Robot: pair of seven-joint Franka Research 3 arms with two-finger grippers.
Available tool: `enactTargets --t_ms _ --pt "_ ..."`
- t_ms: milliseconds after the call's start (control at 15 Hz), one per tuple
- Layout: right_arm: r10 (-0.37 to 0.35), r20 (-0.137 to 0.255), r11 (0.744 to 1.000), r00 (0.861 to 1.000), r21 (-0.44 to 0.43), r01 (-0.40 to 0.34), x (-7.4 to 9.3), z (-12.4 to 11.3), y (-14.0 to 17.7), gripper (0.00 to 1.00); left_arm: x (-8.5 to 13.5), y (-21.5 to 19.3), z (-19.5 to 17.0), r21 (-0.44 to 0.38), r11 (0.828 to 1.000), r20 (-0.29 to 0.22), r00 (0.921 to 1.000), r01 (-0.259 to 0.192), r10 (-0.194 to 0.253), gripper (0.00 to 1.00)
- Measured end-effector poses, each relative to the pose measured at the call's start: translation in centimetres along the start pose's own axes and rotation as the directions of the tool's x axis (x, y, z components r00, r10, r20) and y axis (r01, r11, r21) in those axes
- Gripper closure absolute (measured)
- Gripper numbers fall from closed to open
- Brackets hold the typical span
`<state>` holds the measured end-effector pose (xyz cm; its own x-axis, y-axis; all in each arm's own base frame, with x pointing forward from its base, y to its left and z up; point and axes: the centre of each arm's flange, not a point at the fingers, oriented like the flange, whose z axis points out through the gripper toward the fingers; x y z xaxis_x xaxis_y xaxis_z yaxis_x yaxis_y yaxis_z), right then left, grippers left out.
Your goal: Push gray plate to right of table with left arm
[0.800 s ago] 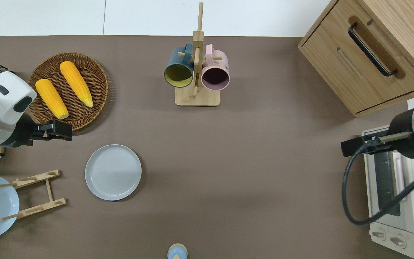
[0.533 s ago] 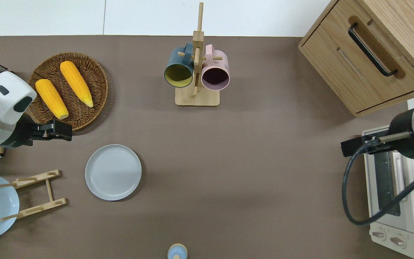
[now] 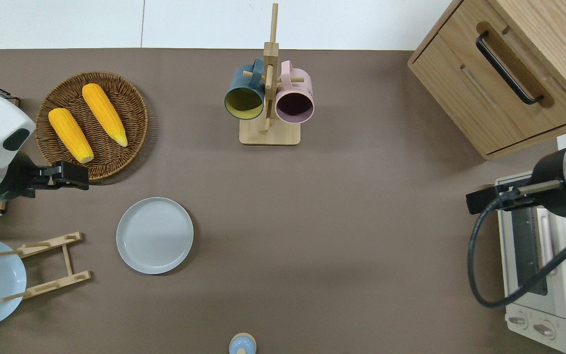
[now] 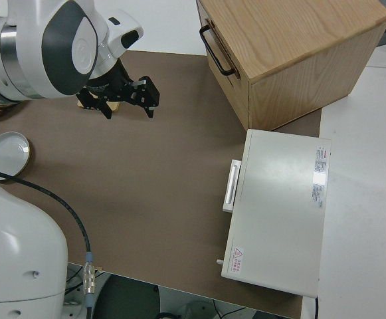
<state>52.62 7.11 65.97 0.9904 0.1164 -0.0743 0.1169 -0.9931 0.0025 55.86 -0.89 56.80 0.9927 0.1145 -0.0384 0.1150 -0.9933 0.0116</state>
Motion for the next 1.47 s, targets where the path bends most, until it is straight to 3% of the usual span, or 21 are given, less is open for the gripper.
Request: enactTargets --t_ms 467,667,933,1467 --pt "0.000 0.000 1.000 1.000 0.000 0.000 0.0 0.0 0.0 0.01 0.1 -0.8 0.7 0.004 1.000 0.026 0.9996 0.014 -0.014 0.00" --pt "0.000 0.000 1.000 1.000 0.000 0.000 0.0 0.0 0.0 0.01 0.6 -0.8 3.4 0.011 1.000 0.052 0.9985 0.016 -0.016 0.00" --pt "0.000 0.000 1.000 1.000 0.000 0.000 0.0 0.0 0.0 0.01 0.7 -1.2 9.0 0.014 1.000 0.033 0.9993 0.020 -0.021 0.00" --pt "0.000 0.000 1.000 1.000 0.000 0.000 0.0 0.0 0.0 0.01 -4.9 -2.0 19.0 0.010 1.000 -0.026 0.9997 0.000 0.000 0.00"
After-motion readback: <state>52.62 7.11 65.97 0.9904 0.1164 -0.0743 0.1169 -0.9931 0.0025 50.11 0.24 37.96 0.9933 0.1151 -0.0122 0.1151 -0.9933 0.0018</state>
